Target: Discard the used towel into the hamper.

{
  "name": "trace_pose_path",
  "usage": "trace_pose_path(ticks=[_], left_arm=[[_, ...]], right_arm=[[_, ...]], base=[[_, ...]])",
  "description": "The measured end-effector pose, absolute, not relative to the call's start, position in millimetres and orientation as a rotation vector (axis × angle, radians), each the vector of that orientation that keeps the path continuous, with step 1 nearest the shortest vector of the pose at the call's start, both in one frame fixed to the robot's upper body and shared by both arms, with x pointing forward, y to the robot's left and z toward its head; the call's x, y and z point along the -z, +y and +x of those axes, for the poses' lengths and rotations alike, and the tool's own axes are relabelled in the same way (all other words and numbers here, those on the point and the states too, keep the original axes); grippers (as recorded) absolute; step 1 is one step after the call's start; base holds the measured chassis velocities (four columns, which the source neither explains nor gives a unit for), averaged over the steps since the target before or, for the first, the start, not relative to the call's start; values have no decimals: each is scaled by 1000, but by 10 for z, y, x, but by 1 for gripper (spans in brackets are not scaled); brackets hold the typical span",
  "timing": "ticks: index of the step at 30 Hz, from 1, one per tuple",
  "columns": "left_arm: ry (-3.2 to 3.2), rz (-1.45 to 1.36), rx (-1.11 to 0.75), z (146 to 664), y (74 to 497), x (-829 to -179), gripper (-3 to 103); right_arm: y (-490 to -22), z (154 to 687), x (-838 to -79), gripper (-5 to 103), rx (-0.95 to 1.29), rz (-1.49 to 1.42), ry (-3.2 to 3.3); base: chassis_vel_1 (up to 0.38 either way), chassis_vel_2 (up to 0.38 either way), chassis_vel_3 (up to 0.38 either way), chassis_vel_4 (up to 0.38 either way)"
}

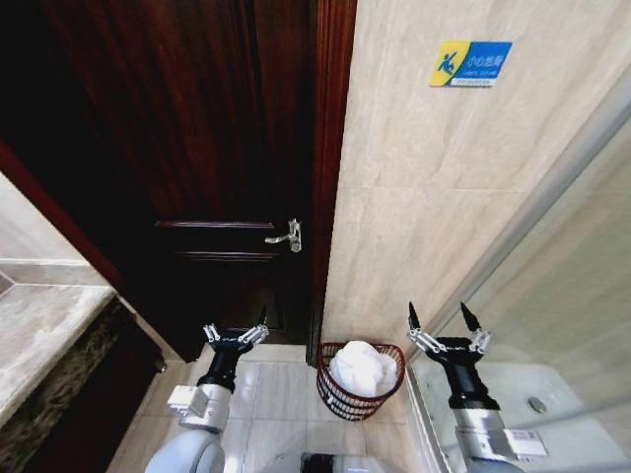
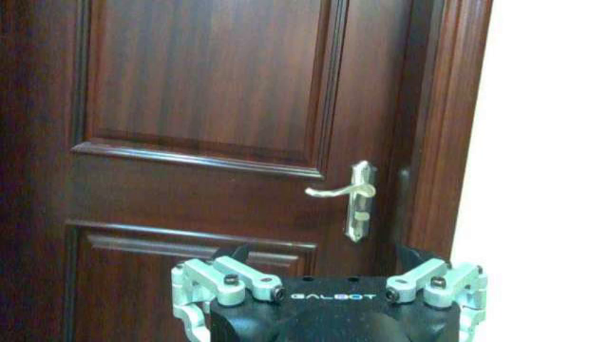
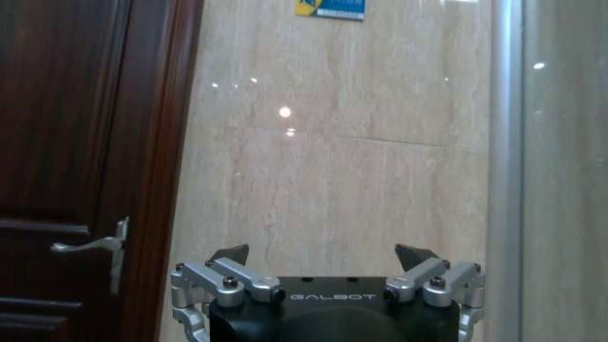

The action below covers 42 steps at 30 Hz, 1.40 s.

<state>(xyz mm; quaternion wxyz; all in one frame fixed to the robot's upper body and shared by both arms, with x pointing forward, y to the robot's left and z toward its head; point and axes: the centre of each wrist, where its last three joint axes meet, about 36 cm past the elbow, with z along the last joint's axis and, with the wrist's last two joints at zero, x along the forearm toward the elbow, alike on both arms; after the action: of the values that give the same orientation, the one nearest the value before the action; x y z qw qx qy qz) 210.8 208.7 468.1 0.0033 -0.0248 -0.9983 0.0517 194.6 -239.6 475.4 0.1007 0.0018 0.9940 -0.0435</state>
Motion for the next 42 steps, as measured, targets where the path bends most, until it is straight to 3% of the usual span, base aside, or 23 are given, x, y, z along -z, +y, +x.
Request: trace_pose_path(ticks=[42], left_arm=[[-3130, -78, -162, 2107, 2087, -4681, 100]], right_arm=[[-2395, 1946, -4754, 100, 128, 5, 2937]], base=[[189, -185, -188, 187]])
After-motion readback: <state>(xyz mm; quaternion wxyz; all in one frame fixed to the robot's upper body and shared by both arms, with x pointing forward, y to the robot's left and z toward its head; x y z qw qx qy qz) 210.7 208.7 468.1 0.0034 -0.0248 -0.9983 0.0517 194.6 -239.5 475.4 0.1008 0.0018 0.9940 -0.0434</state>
